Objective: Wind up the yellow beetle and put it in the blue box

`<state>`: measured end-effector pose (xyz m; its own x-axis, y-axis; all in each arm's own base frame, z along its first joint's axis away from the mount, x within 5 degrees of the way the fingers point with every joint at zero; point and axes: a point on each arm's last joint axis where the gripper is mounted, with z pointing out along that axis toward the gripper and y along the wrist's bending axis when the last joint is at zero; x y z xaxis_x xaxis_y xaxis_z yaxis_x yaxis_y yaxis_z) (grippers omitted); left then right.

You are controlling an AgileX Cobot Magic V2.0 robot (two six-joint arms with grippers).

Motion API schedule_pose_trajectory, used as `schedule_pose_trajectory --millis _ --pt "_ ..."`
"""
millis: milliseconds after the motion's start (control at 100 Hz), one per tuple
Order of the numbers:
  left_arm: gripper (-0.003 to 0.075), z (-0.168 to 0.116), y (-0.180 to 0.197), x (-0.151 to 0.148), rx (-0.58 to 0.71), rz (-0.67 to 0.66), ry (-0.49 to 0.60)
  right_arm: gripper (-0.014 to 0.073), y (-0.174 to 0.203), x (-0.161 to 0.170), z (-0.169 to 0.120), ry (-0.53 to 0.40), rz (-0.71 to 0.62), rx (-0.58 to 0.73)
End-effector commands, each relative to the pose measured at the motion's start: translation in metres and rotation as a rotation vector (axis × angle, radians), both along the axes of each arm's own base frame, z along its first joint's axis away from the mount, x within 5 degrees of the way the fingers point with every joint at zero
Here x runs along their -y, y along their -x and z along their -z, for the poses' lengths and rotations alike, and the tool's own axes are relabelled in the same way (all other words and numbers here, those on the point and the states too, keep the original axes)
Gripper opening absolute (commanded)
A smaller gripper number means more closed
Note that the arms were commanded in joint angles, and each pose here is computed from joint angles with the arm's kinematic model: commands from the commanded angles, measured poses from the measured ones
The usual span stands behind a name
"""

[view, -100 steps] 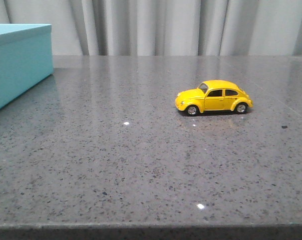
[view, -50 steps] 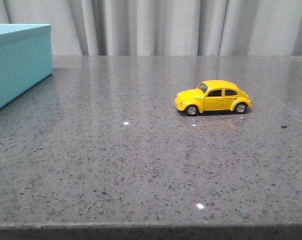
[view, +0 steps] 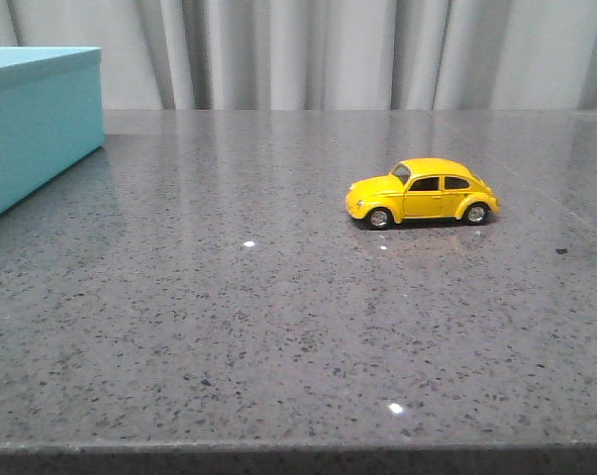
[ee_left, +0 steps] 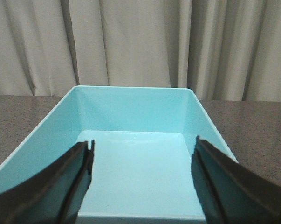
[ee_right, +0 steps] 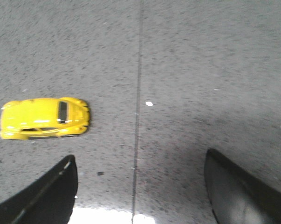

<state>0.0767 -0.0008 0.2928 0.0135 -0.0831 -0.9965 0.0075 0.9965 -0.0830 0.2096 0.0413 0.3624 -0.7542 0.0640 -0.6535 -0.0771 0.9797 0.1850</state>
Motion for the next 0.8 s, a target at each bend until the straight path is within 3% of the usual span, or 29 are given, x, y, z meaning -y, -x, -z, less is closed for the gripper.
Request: schedule_pose_trajectory --millis 0,340,790 --pt "0.0443 -0.018 0.000 -0.001 0.092 -0.010 0.015 0.0573 -0.016 -0.015 -0.018 -0.029 -0.043 0.026" --pt "0.0443 -0.018 0.000 -0.001 0.091 -0.010 0.015 0.0573 -0.065 -0.077 -0.011 -0.047 -0.148 -0.128" --pt "0.0443 -0.018 0.000 -0.001 0.090 -0.009 0.015 0.0570 -0.106 -0.116 0.032 0.017 -0.113 -0.307"
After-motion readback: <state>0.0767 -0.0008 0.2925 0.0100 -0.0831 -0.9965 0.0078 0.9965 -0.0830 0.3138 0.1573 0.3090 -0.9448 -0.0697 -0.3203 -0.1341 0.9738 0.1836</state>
